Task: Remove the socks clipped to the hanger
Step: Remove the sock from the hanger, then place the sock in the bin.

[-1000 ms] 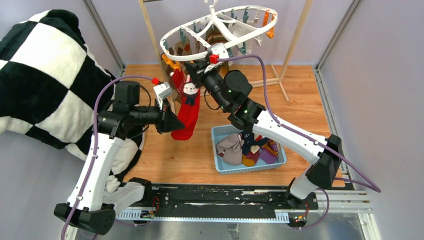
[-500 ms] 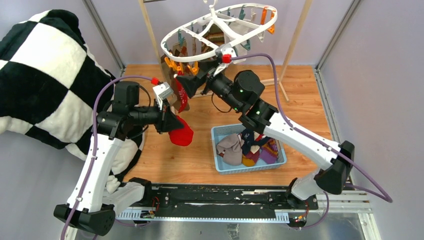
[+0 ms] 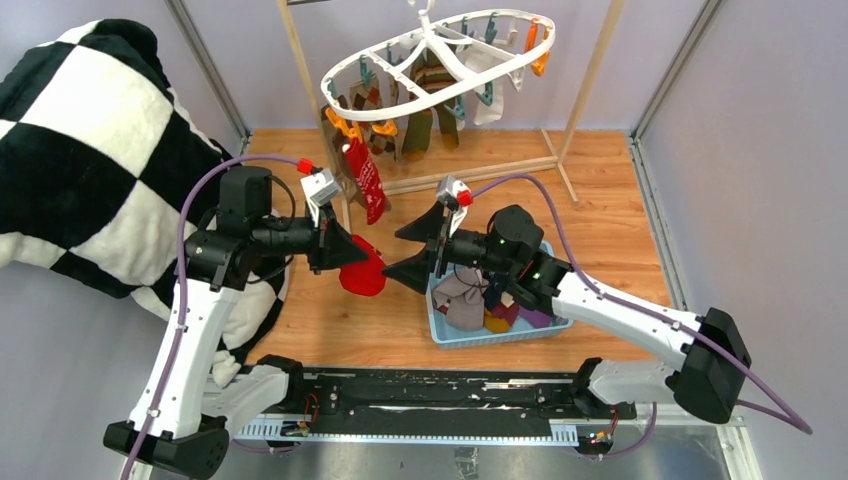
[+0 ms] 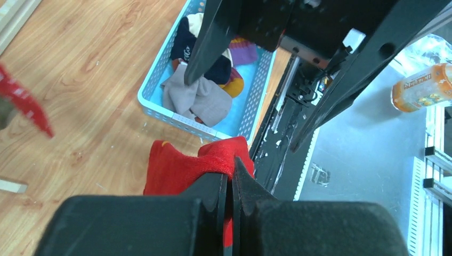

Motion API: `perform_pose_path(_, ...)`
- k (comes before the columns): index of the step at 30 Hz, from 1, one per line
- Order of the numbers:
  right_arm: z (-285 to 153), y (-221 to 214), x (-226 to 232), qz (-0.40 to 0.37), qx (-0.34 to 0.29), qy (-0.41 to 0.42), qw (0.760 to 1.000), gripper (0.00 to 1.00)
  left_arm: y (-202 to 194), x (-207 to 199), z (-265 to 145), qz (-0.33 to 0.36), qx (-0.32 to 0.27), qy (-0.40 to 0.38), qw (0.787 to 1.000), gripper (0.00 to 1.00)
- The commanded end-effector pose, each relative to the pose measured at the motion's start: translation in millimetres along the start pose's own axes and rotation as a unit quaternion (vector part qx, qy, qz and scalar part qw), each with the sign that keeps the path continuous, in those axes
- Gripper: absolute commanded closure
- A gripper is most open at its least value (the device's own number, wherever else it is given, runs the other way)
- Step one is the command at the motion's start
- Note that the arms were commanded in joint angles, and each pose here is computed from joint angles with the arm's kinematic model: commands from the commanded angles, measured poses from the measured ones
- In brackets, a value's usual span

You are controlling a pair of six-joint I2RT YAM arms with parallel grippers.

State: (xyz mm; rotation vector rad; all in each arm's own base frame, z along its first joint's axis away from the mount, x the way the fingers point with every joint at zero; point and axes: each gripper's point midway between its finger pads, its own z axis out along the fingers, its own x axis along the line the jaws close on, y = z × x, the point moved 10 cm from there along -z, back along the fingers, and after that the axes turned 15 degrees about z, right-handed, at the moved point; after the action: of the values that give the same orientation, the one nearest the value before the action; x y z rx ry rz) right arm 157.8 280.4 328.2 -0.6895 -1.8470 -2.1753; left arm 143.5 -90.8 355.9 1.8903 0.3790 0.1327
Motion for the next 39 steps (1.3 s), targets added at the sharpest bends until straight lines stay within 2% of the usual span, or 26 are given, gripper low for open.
perform_pose_path(1, 6.0, -3.0, 10.2, 0.032, 0.013, 0.109, 0.993, 0.0, 13.4, -12.3, -6.7, 0.024, -0.027, -0.024, 0.999, 1.0)
perform_pose_path(6, 25.2, -0.1, 10.8, 0.057, 0.011, 0.167, 0.984, 0.0, 17.3, -16.1, -9.2, 0.02, -0.032, -0.025, 0.999, 1.0)
perform_pose_path(8, 31.4, 2.0, 10.2, 0.061, 0.008, 0.178, 0.982, 0.06, 18.1, -15.7, -9.3, 0.02, -0.032, -0.023, 0.999, 1.0)
perform_pose_path(10, 36.4, 2.3, 9.8, 0.065, 0.014, 0.187, 0.98, 0.17, 19.4, -16.0, -10.0, 0.021, -0.033, -0.021, 0.999, 1.0)
perform_pose_path(12, 39.1, 0.8, 8.3, 0.069, 0.023, 0.193, 0.979, 0.33, 20.7, -16.6, -11.0, 0.024, -0.034, -0.019, 0.999, 1.0)
perform_pose_path(15, 38.7, -0.3, 7.4, 0.063, 0.032, 0.191, 0.979, 0.62, 23.1, -16.0, -12.1, 0.026, -0.034, -0.011, 0.999, 0.99)
perform_pose_path(16, 37.0, -0.5, 7.4, 0.063, 0.039, 0.182, 0.981, 0.78, 23.6, -15.9, -12.5, 0.026, -0.033, -0.007, 0.999, 0.94)
perform_pose_path(17, 35.2, 0.1, 7.4, 0.057, 0.043, 0.174, 0.982, 0.87, 24.2, -15.8, -13.0, 0.027, -0.033, -0.004, 0.999, 0.86)
perform_pose_path(18, 33.3, 0.9, 7.5, 0.053, 0.046, 0.167, 0.983, 0.94, 25.2, -16.0, -13.6, 0.027, -0.033, -0.001, 0.999, 0.75)
perform_pose_path(19, 30.7, 1.0, 7.8, 0.049, 0.049, 0.16, 0.985, 0.98, 25.8, -15.9, -13.9, 0.027, -0.033, 0.001, 0.999, 0.58)
perform_pose_path(22, 21.0, -1.9, 5.3, 0.049, 0.061, 0.132, 0.988, 1.0, 28.7, -14.8, -16.4, 0.029, -0.03, 0.023, 0.999, 0.14)
perform_pose_path(23, 16.6, -4.1, 3.3, 0.048, 0.066, 0.124, 0.989, 1.0, 29.1, -13.4, -17.5, 0.029, -0.026, 0.038, 0.999, 0.02)
perform_pose_path(26, -0.5, -13.1, -7.3, 0.056, 0.078, 0.079, 0.992, 1.0, 28.3, -7.7, -19.0, 0.028, -0.011, 0.072, 0.997, 0.0)
perform_pose_path(32, -52.6, -43.3, -44.4, 0.085, 0.107, -0.098, 0.986, 1.0, 14.4, 17.8, -21.5, -0.009, 0.021, 0.124, 0.992, 0.0)
perform_pose_path(35, -79.0, -61.7, -63.0, 0.084, 0.14, -0.207, 0.965, 0.99, 5.5, 33.8, -26.1, -0.048, 0.018, 0.135, 0.99, 0.0)
perform_pose_path(39, -104.5, -83.1, -89.3, 0.122, 0.19, -0.289, 0.93, 0.86, -6.7, 50.3, -29.0, -0.084, 0.024, 0.151, 0.985, 0.0)
